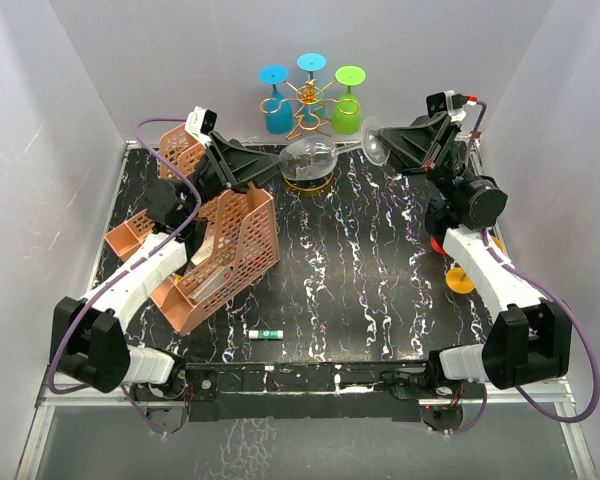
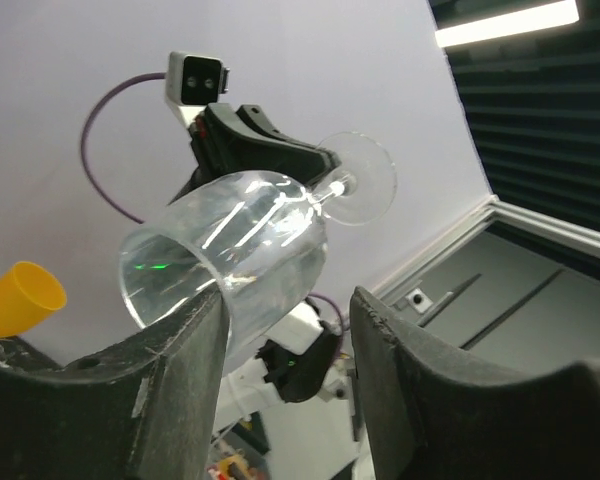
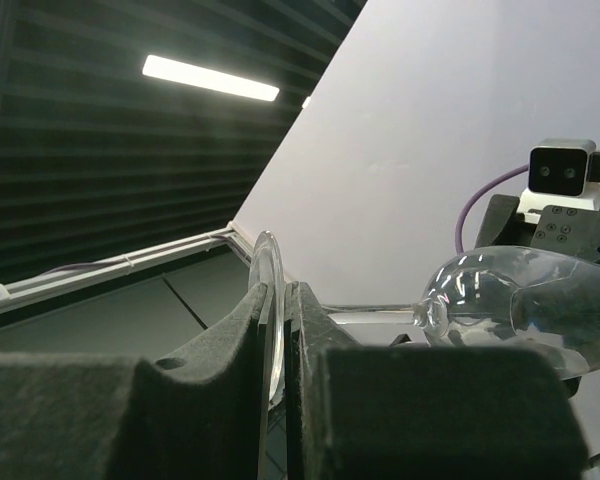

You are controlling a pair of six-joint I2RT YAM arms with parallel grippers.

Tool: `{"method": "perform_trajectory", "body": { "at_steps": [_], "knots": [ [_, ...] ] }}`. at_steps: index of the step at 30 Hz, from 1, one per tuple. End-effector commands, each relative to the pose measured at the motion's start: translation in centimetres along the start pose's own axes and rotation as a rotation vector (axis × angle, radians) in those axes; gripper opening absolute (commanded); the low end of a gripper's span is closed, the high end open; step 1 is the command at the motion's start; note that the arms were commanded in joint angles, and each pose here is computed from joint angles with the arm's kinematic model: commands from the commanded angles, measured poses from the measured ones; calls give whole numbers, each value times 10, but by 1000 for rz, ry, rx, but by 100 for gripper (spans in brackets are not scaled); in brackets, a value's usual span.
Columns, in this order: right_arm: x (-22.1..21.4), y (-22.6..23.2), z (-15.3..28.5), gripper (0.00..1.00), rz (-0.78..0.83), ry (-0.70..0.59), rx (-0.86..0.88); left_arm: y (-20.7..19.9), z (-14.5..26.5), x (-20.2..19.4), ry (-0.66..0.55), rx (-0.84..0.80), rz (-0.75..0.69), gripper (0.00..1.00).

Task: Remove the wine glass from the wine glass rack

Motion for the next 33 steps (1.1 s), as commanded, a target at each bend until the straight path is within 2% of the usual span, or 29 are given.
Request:
{"method": "perform_trajectory", "body": {
  "at_steps": [1, 6, 28, 33],
  "knots": [
    [0, 11, 4, 8, -75, -41, 82, -33, 2, -8, 82, -211, -58, 46],
    [-1, -1, 11, 8, -113, -64, 57, -33, 2, -8, 90, -218, -54, 31],
    [-2, -26, 19, 8, -182, -48, -1, -32, -7, -11, 152, -161, -89, 32],
    [-3, -29, 21, 8, -189, -51, -14, -32, -9, -11, 157, -151, -91, 25]
  ]
}}
Point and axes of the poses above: each gripper's point midway between its finger pads, its own z axis back along the fingers, its own y axis along the line the jaws close on, x = y × z, the point moved 10 cm from there along z, back along the fingers, and after that the axes turned 11 degrees about z, right-handed, at the moved point
